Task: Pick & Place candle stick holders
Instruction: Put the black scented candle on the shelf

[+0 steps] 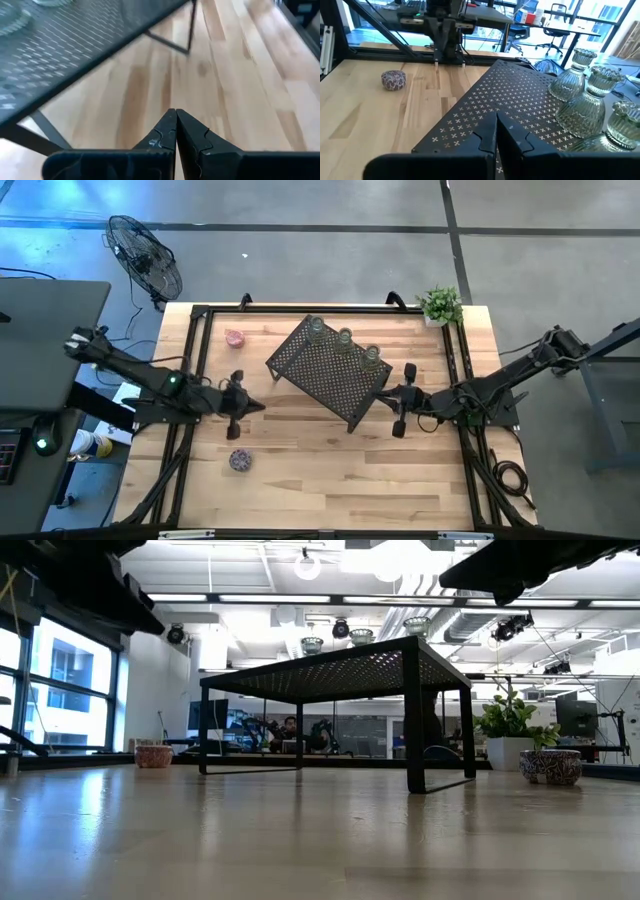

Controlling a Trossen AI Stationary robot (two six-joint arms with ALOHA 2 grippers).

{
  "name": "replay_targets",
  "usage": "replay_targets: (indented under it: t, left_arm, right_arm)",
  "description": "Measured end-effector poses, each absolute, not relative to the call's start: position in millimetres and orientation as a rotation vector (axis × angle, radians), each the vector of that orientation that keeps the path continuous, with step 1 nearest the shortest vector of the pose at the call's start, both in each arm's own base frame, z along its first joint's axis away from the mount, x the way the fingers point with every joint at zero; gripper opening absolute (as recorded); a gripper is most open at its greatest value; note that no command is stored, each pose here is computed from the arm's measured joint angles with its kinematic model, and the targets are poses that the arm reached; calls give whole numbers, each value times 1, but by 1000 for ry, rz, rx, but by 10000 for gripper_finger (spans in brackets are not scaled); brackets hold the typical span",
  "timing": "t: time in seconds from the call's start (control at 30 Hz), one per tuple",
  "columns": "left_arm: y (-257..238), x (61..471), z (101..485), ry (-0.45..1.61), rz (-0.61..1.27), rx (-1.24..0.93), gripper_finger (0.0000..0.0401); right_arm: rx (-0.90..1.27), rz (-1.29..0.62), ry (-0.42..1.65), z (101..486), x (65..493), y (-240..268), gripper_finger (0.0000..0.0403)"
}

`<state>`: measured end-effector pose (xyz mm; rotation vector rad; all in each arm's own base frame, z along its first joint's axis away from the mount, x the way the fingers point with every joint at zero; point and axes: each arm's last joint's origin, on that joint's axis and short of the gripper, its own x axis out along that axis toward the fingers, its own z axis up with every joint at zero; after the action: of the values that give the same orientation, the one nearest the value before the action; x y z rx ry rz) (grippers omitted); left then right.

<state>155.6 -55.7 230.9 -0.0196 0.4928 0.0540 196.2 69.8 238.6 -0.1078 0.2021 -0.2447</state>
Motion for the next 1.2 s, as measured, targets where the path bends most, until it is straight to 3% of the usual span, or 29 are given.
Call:
replay_targets:
  t: [0.37,0.5,0.67,1.0,1.2]
  left_arm:
    - [-99,182,248,801,16,-43,2]
    - [-109,185,255,860,35,-72,26]
    - [-115,181,255,928,93,-207,96]
    - [-125,167,250,1000,140,-357,279]
    - [-149,161,238,1039,73,-263,333]
  right_arm:
    - [-178,-234,212,238,197,69,1]
    - [-207,-231,216,238,196,69,2]
    - [-223,-229,218,238,196,69,2]
    - [-231,-228,219,238,197,69,1]
    - [-195,-232,214,238,197,69,1]
